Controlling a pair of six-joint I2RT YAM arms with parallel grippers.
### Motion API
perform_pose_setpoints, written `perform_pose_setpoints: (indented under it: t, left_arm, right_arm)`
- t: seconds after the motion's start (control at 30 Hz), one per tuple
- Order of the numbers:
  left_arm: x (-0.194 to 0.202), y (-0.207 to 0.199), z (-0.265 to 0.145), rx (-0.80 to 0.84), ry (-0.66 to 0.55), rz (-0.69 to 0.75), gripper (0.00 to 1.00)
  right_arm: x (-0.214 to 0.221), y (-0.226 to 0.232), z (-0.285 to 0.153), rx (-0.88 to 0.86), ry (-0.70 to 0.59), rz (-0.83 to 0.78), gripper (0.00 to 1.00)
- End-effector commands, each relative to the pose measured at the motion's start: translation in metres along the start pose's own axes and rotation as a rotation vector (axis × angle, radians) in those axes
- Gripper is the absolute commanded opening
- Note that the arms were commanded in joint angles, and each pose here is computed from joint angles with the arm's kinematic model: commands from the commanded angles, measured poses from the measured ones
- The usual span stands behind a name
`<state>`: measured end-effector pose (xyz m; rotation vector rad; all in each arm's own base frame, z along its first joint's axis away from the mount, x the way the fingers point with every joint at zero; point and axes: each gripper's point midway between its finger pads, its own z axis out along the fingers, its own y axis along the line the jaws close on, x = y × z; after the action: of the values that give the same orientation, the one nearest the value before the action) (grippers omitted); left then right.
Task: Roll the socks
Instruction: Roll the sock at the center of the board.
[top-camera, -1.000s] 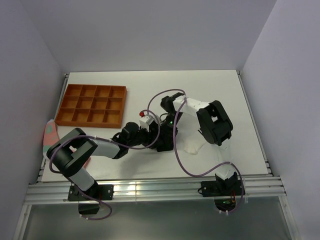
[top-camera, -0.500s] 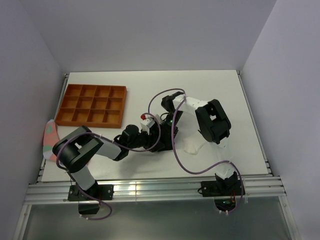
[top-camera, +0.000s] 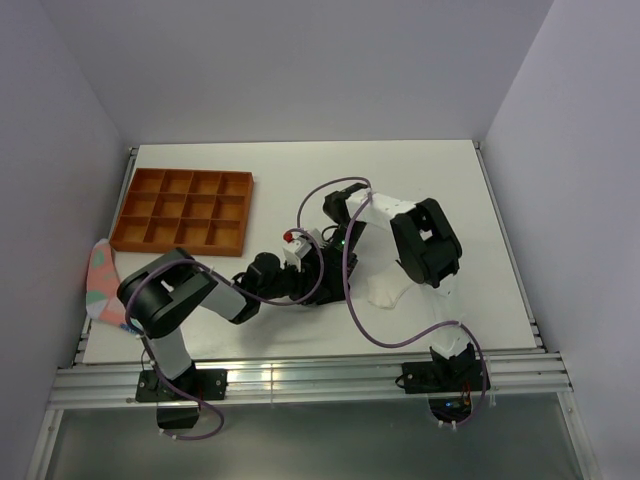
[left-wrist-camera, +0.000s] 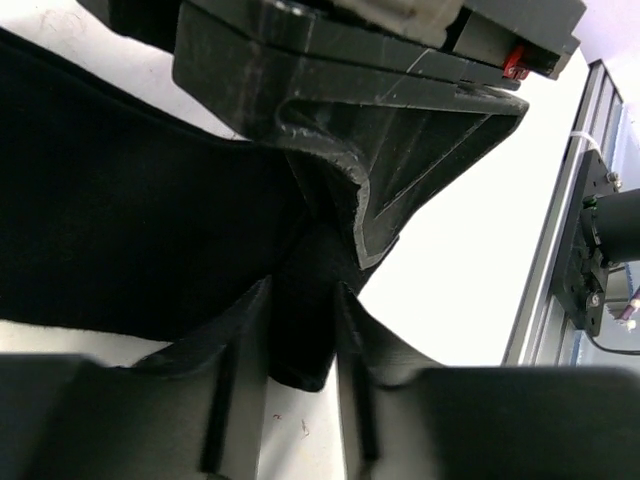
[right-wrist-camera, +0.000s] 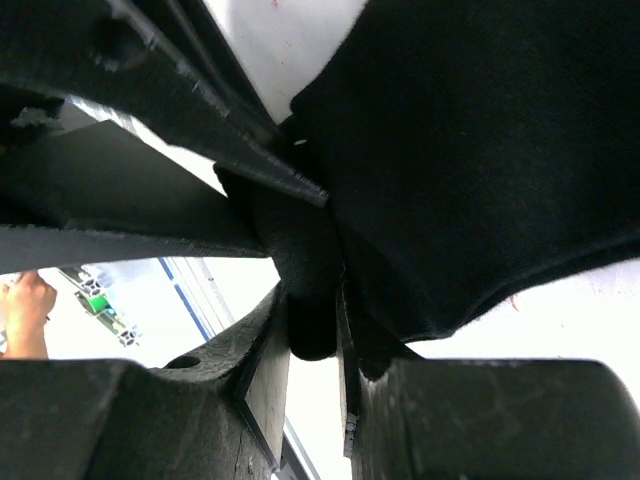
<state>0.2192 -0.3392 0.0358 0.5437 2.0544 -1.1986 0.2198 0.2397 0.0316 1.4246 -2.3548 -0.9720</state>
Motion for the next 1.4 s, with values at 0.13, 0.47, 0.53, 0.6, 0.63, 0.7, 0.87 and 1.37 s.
perform_pose_setpoints:
  t: [0.13,0.47,0.53,0.6,0.63,0.7,0.87,1.37]
  left_arm:
    - [0.012,-0.009,0.007,0.042,0.029,-0.054,0.1]
    - [0.035,0.007,0.007,-0.032,0.082,-0.159,0.0]
    - [0.04,0.012,0.006,-0.058,0.094,-0.185,0.0]
    - [0.045,0.014,0.005,-0.066,0.101,-0.199,0.0]
    - [0.047,0.016,0.004,-0.08,0.11,-0.215,0.0]
    - [0.05,0.018,0.003,-0.091,0.115,-0.229,0.0]
    - [0.058,0.025,-0.002,-0.156,0.141,-0.287,0.0]
    - [0.083,0.048,-0.021,-0.376,0.263,-0.405,0.0]
  right_arm:
    - [-0.005,-0.006,-0.001,0.031,-0.037,0.028,0.22]
    - [-0.015,-0.007,-0.024,0.195,-0.161,-0.04,0.5]
    - [-0.015,-0.006,-0.03,0.216,-0.186,-0.041,0.51]
    - [-0.02,-0.003,-0.041,0.243,-0.231,-0.058,0.52]
    - [-0.02,0.0,-0.046,0.255,-0.248,-0.066,0.52]
    - [-0.022,-0.004,-0.054,0.282,-0.283,-0.07,0.52]
    - [-0.013,-0.01,-0.065,0.364,-0.333,-0.109,0.52]
    - [0.007,-0.016,-0.071,0.545,-0.414,-0.3,0.54]
